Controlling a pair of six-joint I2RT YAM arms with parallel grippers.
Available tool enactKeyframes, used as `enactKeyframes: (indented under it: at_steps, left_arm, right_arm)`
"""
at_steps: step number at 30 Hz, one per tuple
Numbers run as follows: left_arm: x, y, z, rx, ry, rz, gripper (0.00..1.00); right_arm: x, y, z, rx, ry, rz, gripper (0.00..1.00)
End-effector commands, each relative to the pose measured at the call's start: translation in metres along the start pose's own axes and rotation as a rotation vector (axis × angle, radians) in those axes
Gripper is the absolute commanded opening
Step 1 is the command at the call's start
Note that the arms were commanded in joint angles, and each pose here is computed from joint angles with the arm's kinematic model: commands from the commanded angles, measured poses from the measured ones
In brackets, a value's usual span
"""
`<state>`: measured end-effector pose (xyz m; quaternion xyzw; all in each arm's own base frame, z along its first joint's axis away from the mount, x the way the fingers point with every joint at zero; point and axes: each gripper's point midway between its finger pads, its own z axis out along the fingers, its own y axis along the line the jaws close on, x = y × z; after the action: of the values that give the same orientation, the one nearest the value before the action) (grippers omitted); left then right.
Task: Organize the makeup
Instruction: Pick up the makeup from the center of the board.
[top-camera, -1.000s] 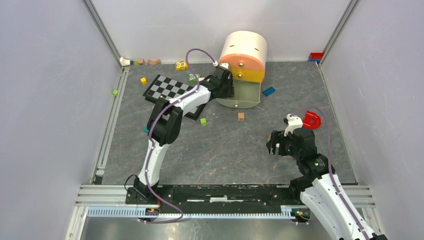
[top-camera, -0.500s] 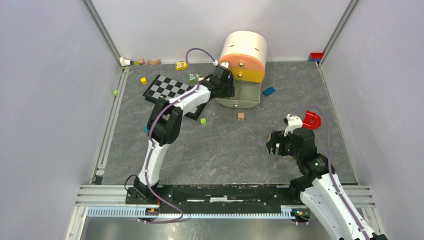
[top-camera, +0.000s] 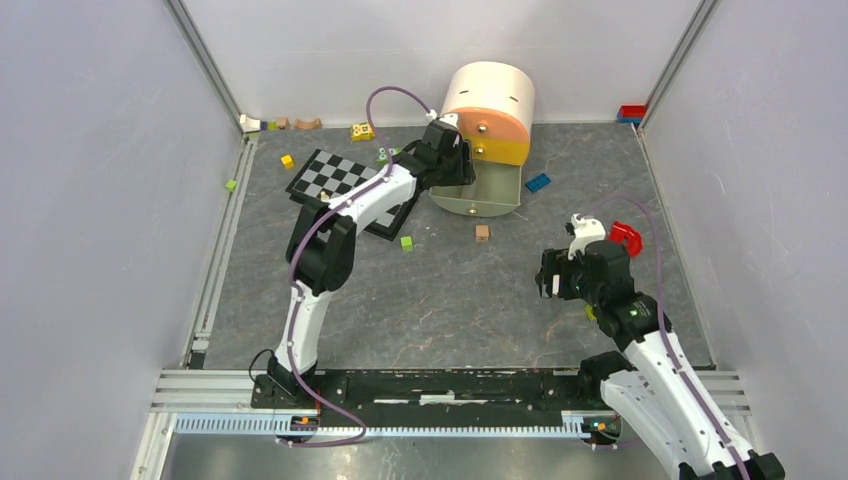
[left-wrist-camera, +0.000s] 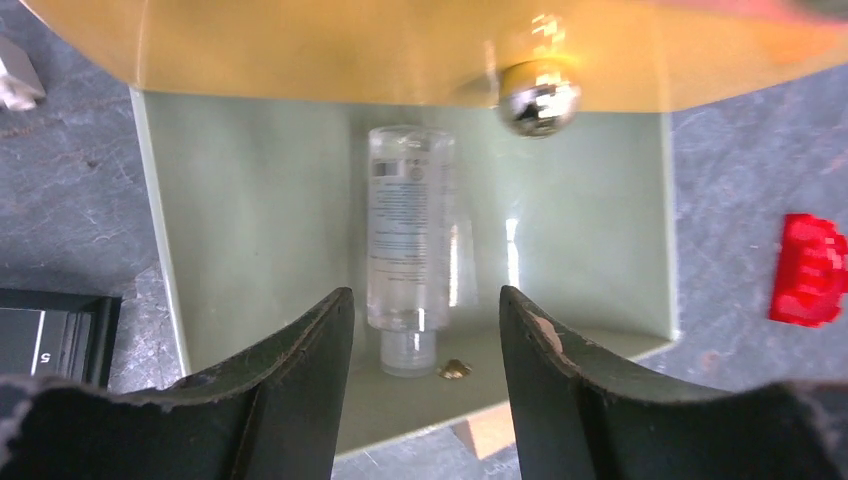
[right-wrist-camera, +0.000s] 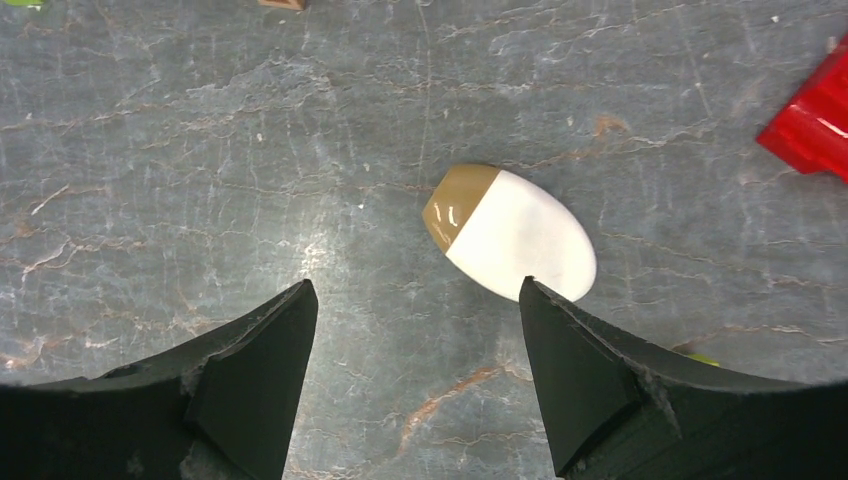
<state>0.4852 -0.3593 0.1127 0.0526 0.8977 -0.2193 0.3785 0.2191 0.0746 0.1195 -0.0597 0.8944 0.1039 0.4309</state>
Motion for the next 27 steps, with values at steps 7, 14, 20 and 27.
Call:
enactKeyframes:
  at_steps: [7, 14, 20, 27]
  left_arm:
    - [-0.075, -0.046, -0.107, 0.168, -0.185, 0.037, 0.63]
    - [-0.047, -0.033, -0.154, 0.18, -0.189, 0.022, 0.63]
    - [-0.012, -0.009, -0.184, 0.14, -0.174, -0.004, 0.64]
    - [0.01, 0.011, -0.2, 0.098, -0.154, -0.01, 0.66]
  right_arm:
    - [-0.004, -0.026, 0.008, 0.141, 0.146, -0.103, 0.87]
    - [-0.013, -0.035, 0.028, 0.213, 0.125, -0.039, 0.98]
    - [-0.003, -0.054, 0.044, 0.257, 0.138, 0.075, 0.98]
    - [0.012, -0.049, 0.065, 0.14, 0.155, 0.197, 0.98]
